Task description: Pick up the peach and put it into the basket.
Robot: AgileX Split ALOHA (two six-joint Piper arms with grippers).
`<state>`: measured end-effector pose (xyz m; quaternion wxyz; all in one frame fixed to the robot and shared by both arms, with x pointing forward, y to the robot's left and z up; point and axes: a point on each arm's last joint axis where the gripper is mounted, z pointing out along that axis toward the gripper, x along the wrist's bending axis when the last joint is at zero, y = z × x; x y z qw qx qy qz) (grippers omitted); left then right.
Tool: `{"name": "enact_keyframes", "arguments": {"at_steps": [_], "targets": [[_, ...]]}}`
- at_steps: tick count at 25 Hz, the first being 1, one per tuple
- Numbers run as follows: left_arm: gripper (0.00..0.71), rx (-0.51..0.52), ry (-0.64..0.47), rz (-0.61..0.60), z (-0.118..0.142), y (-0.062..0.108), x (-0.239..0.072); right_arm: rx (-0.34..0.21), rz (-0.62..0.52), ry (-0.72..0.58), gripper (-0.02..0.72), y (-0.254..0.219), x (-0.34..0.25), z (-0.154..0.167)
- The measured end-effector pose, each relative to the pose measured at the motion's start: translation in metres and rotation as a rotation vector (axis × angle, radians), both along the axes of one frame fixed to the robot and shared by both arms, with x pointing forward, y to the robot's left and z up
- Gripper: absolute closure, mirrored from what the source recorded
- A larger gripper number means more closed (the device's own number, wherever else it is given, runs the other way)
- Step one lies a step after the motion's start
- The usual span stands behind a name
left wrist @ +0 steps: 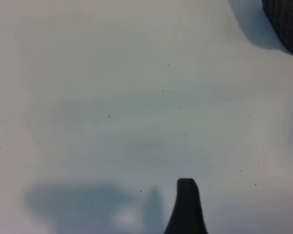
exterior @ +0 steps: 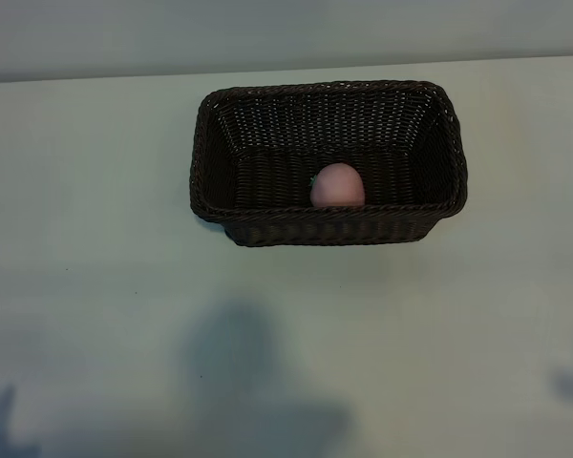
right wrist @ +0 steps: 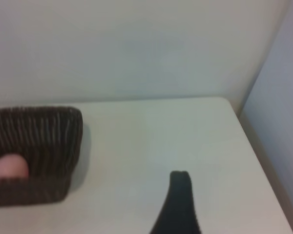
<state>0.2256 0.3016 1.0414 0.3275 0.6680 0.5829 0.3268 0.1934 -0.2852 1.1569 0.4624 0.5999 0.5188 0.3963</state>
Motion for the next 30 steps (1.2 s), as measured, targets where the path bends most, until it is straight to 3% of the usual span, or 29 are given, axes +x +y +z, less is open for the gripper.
{"name": "enact_keyframes", "arguments": {"at_steps": [5,14,30], "targets": [[0.135,0.000,0.000,0.000,0.000,0.000,0.000,-0.017,-0.031,0.049,0.108,-0.004,0.003,-0.049],[0.135,0.000,0.000,0.000,0.000,0.000,0.000,0.027,-0.022,0.237,0.108,-0.010,0.039,-0.108],[0.135,0.000,0.000,0.000,0.000,0.000,0.000,0.026,-0.021,0.225,0.108,-0.011,0.041,-0.109]]}}
